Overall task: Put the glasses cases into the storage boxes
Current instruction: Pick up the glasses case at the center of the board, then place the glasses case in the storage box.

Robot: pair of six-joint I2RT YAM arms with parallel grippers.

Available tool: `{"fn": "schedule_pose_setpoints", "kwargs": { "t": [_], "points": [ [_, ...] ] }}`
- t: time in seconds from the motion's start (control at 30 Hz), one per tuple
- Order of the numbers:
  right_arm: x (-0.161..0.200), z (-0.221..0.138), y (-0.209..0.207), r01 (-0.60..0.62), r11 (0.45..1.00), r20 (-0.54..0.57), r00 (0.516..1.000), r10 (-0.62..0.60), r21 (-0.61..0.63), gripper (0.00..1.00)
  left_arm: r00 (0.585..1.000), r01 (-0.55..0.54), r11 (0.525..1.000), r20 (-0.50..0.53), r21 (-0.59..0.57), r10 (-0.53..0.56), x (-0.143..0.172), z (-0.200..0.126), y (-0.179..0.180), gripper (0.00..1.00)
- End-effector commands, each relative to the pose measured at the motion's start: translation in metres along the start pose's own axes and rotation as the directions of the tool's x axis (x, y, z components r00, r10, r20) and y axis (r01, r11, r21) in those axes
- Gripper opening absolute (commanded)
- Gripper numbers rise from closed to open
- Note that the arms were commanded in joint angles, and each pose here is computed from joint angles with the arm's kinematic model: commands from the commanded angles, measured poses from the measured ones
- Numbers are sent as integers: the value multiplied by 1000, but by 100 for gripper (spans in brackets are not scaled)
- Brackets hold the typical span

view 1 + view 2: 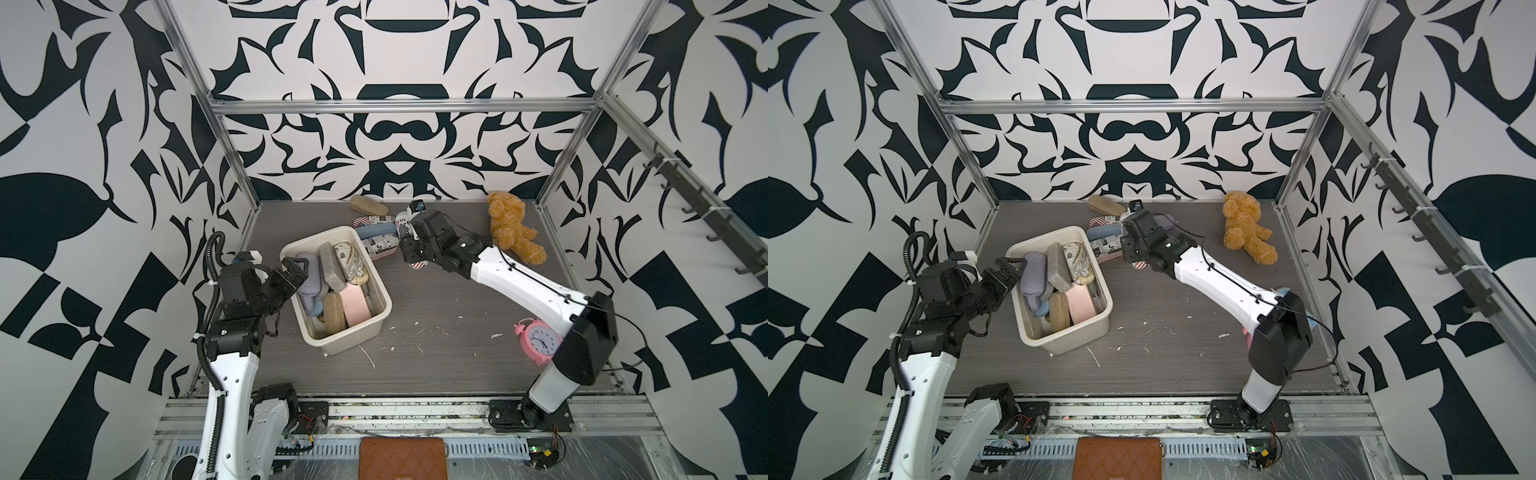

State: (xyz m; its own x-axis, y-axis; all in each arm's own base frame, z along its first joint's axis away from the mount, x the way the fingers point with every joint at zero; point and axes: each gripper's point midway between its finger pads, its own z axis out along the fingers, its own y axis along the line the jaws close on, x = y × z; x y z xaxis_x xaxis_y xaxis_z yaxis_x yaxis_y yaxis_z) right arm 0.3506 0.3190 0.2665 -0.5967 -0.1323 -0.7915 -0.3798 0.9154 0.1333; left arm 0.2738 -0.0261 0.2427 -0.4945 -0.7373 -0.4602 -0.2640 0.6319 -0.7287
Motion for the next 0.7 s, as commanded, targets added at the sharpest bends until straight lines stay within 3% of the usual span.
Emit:
{"fn": "schedule_pose_setpoints", "kwargs": {
  "t": [0.0,0.23,0.3,0.47,0.67],
  "points": [
    [2,-18,54,-56,996,69,996,61,-73,52,993,89,991,91,-101,-80,-18,-8,13,99],
    [20,-13,171,-40,973,106,992,66,-228,51,983,61,993,176,-97,-43,-49,-23,-4,99],
    [20,-5,184,-39,974,129,989,69,-222,51,981,71,993,187,-98,-51,-58,-27,-5,99],
    [47,8,222,-9,968,58,998,25,-250,53,983,59,995,176,-77,-44,-63,-26,-11,99],
    [86,-7,238,87,949,-41,994,-104,-304,68,982,26,995,188,-95,-8,-68,-28,-10,99]
  ]
}}
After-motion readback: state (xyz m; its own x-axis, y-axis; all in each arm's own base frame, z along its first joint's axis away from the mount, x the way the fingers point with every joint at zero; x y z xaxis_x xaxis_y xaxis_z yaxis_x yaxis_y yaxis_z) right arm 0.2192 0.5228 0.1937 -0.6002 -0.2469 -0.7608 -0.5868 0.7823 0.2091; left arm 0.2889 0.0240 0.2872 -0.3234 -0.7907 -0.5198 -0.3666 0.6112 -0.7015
